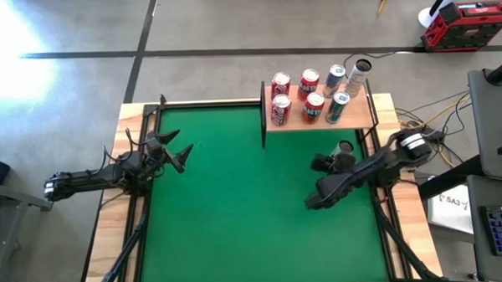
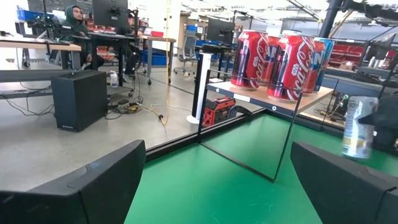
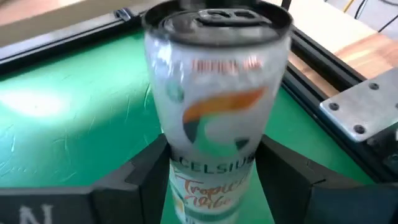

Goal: Place canned beverage on shelf
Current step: Put the white yellow soda can on the shelf aligned with the other white yellow soda can

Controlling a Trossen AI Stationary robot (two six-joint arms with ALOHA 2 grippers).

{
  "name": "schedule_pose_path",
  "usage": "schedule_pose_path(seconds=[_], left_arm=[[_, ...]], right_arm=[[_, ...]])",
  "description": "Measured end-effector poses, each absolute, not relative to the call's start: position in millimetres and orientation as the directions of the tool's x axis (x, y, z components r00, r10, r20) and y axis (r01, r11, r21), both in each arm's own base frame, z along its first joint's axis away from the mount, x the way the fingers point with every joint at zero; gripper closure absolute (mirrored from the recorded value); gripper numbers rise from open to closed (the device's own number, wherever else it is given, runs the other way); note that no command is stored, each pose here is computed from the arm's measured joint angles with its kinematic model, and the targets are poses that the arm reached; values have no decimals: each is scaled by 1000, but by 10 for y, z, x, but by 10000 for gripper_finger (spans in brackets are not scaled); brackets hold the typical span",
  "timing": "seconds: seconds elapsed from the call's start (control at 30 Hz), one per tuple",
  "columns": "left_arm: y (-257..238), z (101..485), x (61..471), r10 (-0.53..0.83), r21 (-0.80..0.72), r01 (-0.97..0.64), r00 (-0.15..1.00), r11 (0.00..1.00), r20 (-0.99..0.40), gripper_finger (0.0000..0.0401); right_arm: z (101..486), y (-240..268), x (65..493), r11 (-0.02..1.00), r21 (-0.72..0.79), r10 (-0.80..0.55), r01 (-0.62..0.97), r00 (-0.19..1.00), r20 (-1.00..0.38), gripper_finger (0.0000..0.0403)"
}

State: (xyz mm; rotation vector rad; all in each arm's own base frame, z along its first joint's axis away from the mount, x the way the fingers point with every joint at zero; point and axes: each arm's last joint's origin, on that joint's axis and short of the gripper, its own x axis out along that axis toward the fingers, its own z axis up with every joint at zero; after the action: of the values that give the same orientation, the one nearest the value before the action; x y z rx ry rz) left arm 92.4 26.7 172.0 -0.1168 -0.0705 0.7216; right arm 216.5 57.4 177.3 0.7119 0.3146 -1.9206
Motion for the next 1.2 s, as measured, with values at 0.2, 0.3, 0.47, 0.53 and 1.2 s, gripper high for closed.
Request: schedule_pose_path(seconds=[0.2,0.3,0.47,0.53,1.2], left_arm=[[268,1719,924,663,-131,-655,749,744,24,15],[267,1720,924,662,-131,-654,749,745,24,15],[267,1720,924,662,-131,-654,749,745,24,15],[267,1720,924,662,-131,-654,749,745,24,15],[268,1720,924,663,-131,-655,749,744,24,15]], right_arm=[[2046,526,2045,-396,106,-709,912,-230,-666,214],[2151,502,1991,-368,133,-713,920,-187,-676,224],[2188,498,1968,-364,128,-697,923,-179,-694,269],[2173,503,1974,-365,109,-690,924,-191,-698,289],[1969,552,2087,-365,-14,-646,931,-264,-716,120]])
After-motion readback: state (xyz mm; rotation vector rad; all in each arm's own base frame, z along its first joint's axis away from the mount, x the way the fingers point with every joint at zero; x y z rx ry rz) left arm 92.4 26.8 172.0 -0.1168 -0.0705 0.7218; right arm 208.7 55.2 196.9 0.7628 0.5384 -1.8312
